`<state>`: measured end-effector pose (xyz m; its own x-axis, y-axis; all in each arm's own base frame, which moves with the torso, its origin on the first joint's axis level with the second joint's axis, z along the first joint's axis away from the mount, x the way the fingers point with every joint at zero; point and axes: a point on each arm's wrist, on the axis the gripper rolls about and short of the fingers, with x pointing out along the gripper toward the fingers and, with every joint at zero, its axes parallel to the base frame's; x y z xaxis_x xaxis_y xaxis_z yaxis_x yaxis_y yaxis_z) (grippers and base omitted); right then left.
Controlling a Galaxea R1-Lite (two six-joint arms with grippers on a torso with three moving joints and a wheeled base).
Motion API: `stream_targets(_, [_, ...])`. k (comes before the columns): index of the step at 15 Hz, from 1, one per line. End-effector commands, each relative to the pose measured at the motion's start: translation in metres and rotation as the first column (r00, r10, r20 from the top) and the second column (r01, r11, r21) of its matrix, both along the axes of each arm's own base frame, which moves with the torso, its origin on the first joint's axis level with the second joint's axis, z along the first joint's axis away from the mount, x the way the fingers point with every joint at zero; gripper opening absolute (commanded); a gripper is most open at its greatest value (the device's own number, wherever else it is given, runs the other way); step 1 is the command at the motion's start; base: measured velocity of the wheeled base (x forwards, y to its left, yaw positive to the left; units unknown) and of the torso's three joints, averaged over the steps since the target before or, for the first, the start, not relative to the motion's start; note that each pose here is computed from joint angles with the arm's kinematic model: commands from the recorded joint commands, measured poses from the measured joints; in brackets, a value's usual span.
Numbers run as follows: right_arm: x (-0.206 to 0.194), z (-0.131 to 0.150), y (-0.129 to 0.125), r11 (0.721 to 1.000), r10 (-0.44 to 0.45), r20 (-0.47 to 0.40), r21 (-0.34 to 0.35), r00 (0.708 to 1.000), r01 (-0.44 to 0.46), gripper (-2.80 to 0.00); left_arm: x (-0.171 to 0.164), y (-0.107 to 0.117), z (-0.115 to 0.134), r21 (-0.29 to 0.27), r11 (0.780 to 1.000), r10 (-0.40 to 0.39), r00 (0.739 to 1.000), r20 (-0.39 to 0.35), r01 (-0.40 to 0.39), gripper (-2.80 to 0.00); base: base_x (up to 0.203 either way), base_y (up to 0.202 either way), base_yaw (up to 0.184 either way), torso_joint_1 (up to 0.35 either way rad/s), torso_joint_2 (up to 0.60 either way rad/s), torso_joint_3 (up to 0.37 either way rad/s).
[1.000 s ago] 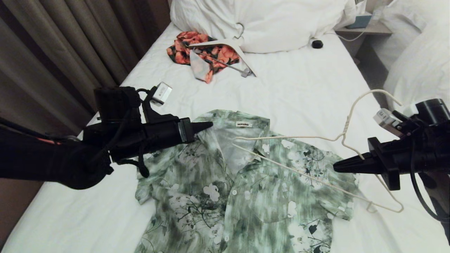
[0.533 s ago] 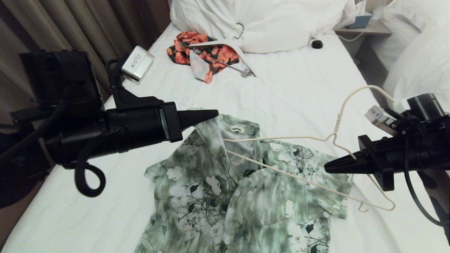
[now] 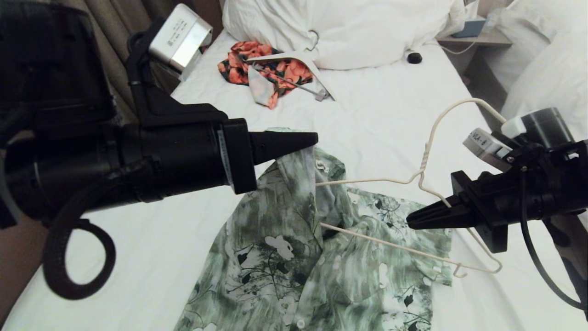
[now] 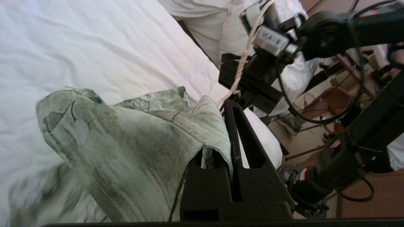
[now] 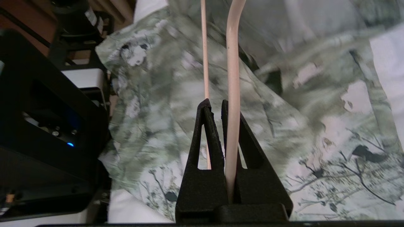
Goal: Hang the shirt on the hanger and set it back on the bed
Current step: Hook one side of the shirt onto the hanger
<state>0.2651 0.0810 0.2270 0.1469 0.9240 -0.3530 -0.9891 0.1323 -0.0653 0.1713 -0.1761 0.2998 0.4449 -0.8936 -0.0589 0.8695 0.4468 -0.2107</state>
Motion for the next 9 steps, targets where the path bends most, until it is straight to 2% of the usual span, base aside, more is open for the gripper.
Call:
stream_targets(1, [-0.006, 0.006, 0.002, 1.000, 0.013, 0.013, 0.010, 1.000, -0.013, -2.80, 0.002, -0.020, -0.003, 0.023, 1.000, -0.019, 1.000, -0.010, 0.020, -2.80, 0.000, 0.000, 0.000, 0.000, 0.00, 0.000])
stream_targets(4, [-0.007, 0.010, -0.009, 1.000, -0.027, 0.017, 0.016, 0.999, 0.027, -2.80, -0.008, -0.053, -0.003, 0.065, 0.998, -0.010, 1.000, -0.024, 0.012, -2.80, 0.000, 0.000, 0.000, 0.000, 0.00, 0.000])
stream_targets(9, [-0.017, -0.002, -0.009, 1.000, -0.008, -0.025, 0.017, 1.000, 0.009, -2.80, -0.003, -0.102, -0.019, 0.112, 0.992, -0.054, 0.997, -0.052, 0.060, -2.80, 0.000, 0.000, 0.000, 0.000, 0.00, 0.000])
